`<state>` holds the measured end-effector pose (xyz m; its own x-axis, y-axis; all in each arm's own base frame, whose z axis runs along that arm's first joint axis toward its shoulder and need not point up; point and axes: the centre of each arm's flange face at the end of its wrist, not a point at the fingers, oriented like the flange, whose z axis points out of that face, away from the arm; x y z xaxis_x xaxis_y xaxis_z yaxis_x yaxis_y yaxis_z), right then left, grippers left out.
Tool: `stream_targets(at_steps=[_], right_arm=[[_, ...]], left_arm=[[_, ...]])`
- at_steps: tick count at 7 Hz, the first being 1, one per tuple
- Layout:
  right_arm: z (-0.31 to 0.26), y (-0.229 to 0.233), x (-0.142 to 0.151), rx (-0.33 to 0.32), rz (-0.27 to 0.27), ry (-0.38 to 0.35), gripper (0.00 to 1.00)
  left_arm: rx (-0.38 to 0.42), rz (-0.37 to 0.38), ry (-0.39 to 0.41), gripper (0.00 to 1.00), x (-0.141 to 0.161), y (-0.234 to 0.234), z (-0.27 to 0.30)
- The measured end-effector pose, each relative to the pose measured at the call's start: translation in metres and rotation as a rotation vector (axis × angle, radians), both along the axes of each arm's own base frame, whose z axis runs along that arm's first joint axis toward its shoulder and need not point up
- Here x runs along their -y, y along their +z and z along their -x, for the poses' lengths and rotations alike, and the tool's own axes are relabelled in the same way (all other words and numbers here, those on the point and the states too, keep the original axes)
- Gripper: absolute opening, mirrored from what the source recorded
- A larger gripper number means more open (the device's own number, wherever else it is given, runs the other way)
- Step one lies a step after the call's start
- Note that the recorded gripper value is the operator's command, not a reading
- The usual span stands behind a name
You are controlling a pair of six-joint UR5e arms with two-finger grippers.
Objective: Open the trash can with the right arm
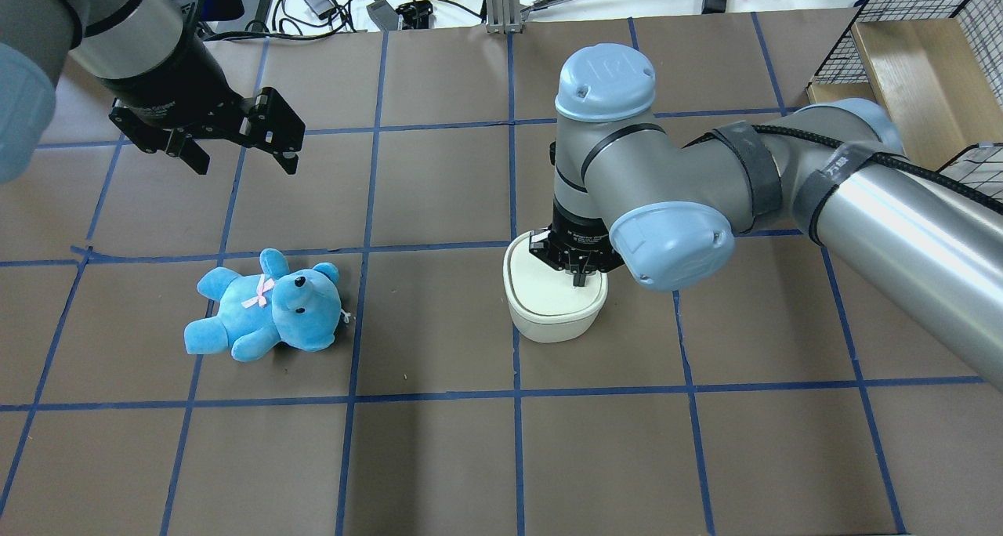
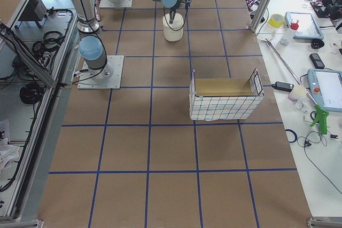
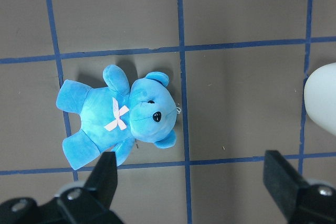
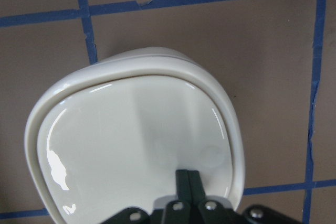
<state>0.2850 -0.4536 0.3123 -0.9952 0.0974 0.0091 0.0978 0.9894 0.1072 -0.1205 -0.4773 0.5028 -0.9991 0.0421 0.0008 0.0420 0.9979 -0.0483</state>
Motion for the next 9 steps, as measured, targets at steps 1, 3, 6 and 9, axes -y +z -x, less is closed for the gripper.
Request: stream_targets(at_steps=[1,3,6,9], right_arm=[[0.000,0.017,0.003,0.012,0.032,0.000,1.00],[0.003,0.079,0.016,0.036,0.118,0.019,1.00],[0.073,0.161,0.057,0.022,0.136,0.120,1.00],[0.114,0.189,0.067,0.018,0.162,0.113,1.00]], left_arm=[[0.000,0.000,0.000,1.00,0.000,0.000,0.000],[0.000,0.000,0.000,1.00,0.000,0.000,0.000],[0.001,0.000,0.000,1.00,0.000,0.000,0.000],[0.001,0.000,0.000,1.00,0.000,0.000,0.000]])
